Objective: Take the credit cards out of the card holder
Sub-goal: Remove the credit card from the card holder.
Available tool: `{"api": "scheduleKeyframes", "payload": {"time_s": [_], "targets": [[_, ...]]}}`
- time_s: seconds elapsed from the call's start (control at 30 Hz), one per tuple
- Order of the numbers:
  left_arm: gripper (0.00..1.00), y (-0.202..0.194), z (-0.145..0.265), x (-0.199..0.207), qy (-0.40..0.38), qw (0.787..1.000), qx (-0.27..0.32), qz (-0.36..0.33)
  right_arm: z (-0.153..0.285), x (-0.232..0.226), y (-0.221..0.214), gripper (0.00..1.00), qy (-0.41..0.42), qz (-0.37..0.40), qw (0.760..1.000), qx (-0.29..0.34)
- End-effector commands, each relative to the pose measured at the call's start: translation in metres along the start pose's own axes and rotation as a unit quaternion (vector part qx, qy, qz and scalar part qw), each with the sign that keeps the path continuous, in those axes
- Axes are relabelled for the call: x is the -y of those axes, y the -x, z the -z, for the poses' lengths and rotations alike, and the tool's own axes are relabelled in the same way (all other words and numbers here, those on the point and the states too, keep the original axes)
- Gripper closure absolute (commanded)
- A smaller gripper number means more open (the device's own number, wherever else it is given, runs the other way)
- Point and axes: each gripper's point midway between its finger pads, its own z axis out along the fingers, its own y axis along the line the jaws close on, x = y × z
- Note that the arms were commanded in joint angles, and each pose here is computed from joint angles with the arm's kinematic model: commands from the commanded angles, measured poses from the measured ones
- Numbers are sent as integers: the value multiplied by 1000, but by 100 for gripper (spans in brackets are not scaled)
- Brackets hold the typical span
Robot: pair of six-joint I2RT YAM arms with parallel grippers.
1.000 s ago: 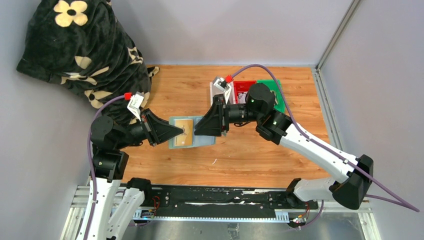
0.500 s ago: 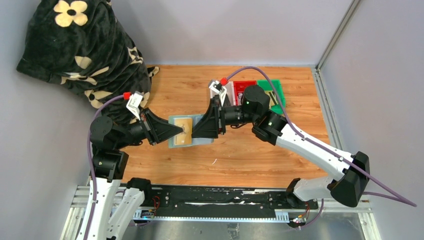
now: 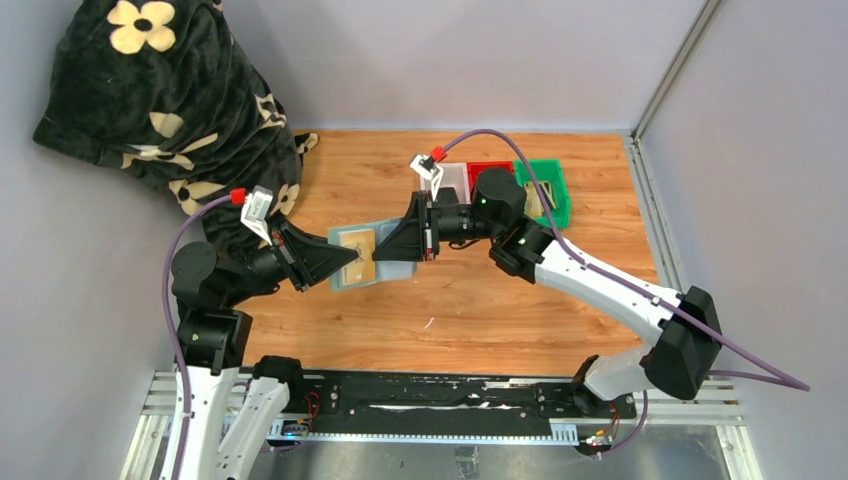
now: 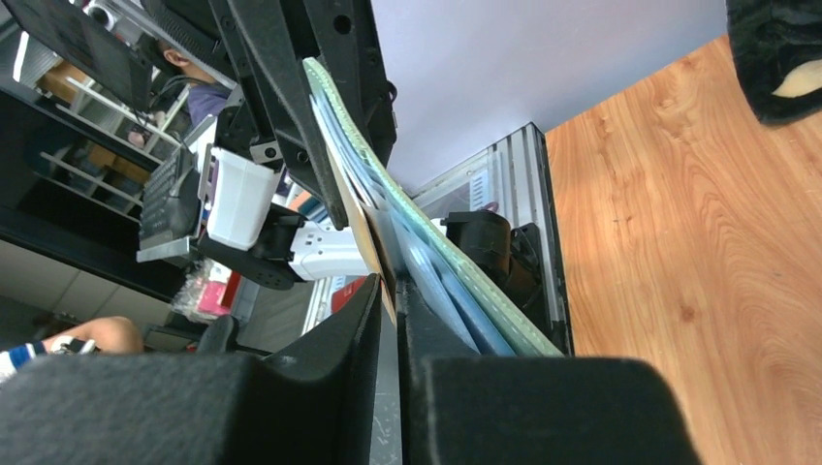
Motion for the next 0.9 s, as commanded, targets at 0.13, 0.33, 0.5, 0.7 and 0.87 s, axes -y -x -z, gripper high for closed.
{"api": "scheduleKeyframes", "payload": {"time_s": [0.13, 0.33, 0.5, 0.7, 0.87], "targets": [[97, -13, 3, 12, -34, 999, -28, -7, -19, -1, 3, 100, 16, -1, 999, 32], [95, -11, 3, 16, -40, 999, -28, -10, -7, -4, -4, 100, 28, 1, 999, 37], [99, -9, 2, 17, -42, 999, -26, -6, 6, -13, -6, 100, 53, 1, 997, 52], [100, -7, 1, 17, -40, 999, -21, 0, 2, -19, -6, 74, 69, -2, 996, 55], [100, -5, 2, 18, -38, 999, -15, -2, -9, -3, -9, 64, 8, 3, 999, 47]]}}
